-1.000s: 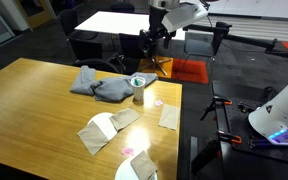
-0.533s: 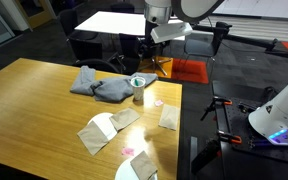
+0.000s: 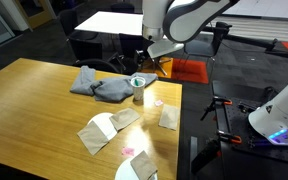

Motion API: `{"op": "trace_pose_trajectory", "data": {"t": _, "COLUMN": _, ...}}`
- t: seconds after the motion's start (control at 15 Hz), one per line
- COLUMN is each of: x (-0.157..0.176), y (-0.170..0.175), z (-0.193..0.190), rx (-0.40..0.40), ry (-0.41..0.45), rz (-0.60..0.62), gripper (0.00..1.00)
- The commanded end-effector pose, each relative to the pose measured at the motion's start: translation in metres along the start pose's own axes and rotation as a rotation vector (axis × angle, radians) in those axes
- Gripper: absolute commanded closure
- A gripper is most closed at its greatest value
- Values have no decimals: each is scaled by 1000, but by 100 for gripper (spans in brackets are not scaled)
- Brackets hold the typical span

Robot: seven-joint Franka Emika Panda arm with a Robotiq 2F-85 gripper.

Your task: Remove the pen from the mug cup and place it on the table

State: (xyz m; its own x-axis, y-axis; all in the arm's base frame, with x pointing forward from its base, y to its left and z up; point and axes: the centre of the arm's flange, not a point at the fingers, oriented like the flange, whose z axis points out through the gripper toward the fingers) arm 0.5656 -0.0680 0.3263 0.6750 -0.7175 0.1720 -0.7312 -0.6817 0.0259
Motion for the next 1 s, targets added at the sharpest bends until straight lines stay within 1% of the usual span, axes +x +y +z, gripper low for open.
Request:
{"op": "trace_pose_trajectory", "data": {"t": 0.0, "x": 9, "y": -6, "z": 22, "rx": -23, "ry": 13, "rz": -27, "gripper": 0}}
{"op": "trace_pose_trajectory", "data": {"t": 0.33, "x": 22, "y": -2, "z": 40, "rx": -47, "ry": 0, "rz": -62, "gripper": 0}}
{"op": "trace_pose_trajectory", "data": {"t": 0.4, "x": 11, "y": 2, "z": 38, "rx": -44, "ry": -20, "rz": -38, "gripper": 0}}
{"op": "trace_pose_trajectory", "data": {"t": 0.93, "x": 11, "y": 2, "z": 42, "rx": -49, "ry": -23, "rz": -40, "gripper": 0}}
